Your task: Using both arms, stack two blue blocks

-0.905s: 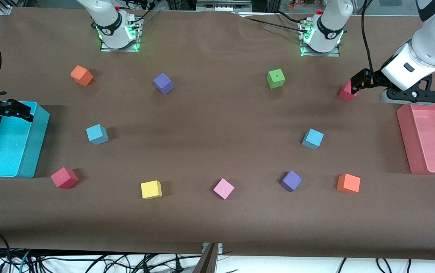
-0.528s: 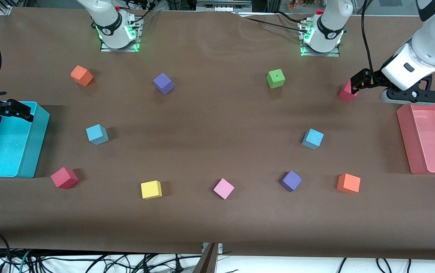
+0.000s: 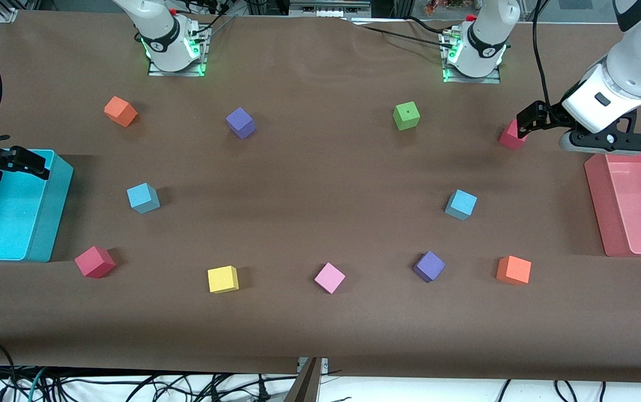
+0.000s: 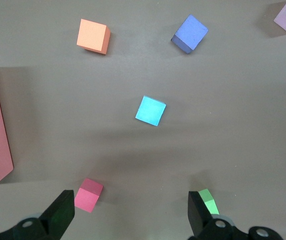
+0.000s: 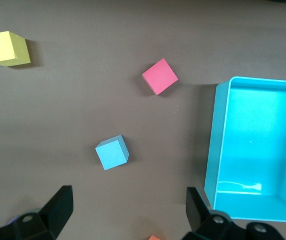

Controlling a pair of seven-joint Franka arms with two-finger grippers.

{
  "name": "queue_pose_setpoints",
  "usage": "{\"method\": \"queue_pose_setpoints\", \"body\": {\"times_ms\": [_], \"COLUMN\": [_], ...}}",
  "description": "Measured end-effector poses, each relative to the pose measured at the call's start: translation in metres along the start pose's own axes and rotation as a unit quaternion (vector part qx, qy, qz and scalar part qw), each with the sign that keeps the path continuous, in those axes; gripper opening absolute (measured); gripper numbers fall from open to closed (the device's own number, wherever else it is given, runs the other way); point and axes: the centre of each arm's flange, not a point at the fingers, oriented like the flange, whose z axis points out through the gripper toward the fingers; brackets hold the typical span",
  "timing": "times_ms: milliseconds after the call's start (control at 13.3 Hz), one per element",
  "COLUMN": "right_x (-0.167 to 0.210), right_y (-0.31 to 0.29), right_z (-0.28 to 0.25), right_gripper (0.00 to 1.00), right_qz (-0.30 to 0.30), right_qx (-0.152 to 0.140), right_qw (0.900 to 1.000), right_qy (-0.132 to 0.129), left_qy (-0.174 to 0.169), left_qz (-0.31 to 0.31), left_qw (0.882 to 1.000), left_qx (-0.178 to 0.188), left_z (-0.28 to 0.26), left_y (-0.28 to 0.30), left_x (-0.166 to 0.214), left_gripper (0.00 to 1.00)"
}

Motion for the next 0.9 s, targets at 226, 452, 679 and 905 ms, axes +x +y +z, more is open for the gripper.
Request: {"method": "queue_pose_setpoints", "body": {"times_ms": [226, 452, 679, 905], "right_x": [0.0, 0.0, 0.001, 0.01], "right_y": [0.0, 0.0, 0.0, 0.0], "right_z": [0.0, 0.0, 0.004, 0.033], "right_gripper": [1.0, 1.0, 1.0, 1.0], "right_qz": [0.0, 0.0, 0.0, 0.0], "right_qx": [0.0, 0.0, 0.001, 0.003], "right_qw": [1.0, 1.0, 1.0, 1.0], "right_qy": [0.0, 0.0, -0.003, -0.026], "left_qy": [0.0, 0.0, 0.0, 0.0], "left_qz": [0.0, 0.0, 0.0, 0.0], "left_qw": [1.0, 1.0, 1.0, 1.0], "left_qx": [0.0, 0.0, 0.0, 0.0], "left_z": [0.0, 0.0, 0.0, 0.0], "left_y": [0.0, 0.0, 0.0, 0.0], "left_x": [0.0, 0.0, 0.0, 0.0], "left_gripper": [1.0, 1.0, 1.0, 1.0]}}
